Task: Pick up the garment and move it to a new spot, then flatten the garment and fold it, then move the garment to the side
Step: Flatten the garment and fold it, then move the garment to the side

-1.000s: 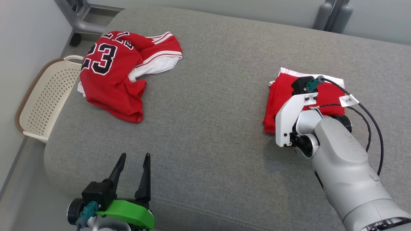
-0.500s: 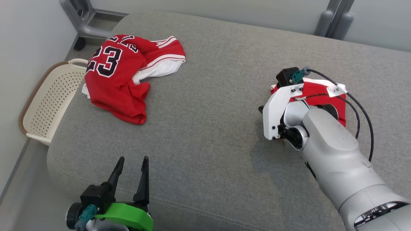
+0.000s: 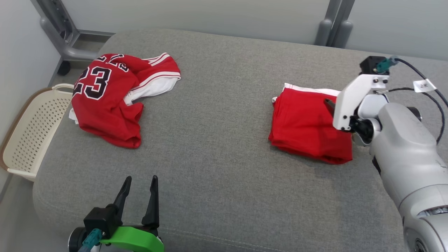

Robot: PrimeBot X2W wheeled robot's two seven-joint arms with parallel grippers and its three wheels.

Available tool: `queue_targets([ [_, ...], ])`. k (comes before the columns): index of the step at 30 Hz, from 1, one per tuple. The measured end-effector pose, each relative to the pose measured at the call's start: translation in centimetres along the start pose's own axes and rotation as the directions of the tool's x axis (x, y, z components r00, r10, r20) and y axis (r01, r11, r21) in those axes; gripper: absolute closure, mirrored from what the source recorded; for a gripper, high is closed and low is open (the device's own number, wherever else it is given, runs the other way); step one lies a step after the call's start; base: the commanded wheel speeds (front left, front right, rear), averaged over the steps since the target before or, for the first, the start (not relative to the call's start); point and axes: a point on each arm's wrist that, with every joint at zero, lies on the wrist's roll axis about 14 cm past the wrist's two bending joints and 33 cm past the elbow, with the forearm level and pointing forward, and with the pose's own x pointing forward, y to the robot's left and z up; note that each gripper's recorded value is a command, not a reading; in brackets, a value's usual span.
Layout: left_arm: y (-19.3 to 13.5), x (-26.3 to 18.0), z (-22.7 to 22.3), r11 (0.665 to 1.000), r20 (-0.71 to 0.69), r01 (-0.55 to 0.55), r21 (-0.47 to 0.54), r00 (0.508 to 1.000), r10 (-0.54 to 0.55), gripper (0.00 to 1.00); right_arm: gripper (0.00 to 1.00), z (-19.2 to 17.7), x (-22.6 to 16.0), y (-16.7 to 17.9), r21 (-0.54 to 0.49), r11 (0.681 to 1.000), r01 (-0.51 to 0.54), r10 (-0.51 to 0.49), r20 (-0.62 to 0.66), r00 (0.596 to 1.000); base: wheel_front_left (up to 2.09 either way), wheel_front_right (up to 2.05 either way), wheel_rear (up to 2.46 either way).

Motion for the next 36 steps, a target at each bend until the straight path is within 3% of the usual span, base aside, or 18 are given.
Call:
queue_targets([
  [9, -0.7, 0.6, -0.5, 1.000, -0.017, 0.026, 0.007, 1.000, -0.026, 0.00, 0.00, -3.5, -0.6, -5.8, 0.151, 0.982, 0.117, -0.112, -0.041, 0.993, 0.00, 0.00, 0.00],
  [21, -0.3, 0.9, -1.6, 1.000, -0.056, 0.016, 0.014, 0.998, -0.015, 0.00, 0.00, -6.3, 1.3, -5.5, 0.217, 0.969, 0.122, -0.099, -0.113, 0.989, 0.00, 0.00, 0.00],
  [22, -0.2, 0.9, -1.7, 1.000, -0.061, 0.012, 0.015, 0.998, -0.011, 0.00, 0.49, -6.7, 1.6, -5.5, 0.224, 0.967, 0.123, -0.096, -0.129, 0.987, 0.00, 0.00, 0.00],
  [23, -0.1, 0.9, -1.8, 1.000, -0.064, 0.010, 0.015, 0.998, -0.009, 0.00, 0.62, -6.9, 1.8, -5.5, 0.232, 0.965, 0.123, -0.093, -0.136, 0.986, 0.00, 0.00, 0.00],
  [25, 0.0, 1.0, -1.9, 1.000, -0.068, 0.006, 0.017, 0.998, -0.005, 0.00, 1.00, -7.4, 2.2, -5.3, 0.235, 0.964, 0.122, -0.088, -0.150, 0.985, 0.00, 0.00, 0.00],
  [36, -0.2, 1.7, -1.9, 0.999, -0.069, 0.018, 0.028, 0.997, -0.016, 0.00, 1.00, -7.7, 2.5, -5.3, 0.228, 0.965, 0.127, -0.092, -0.161, 0.983, 0.00, 0.00, 0.00],
])
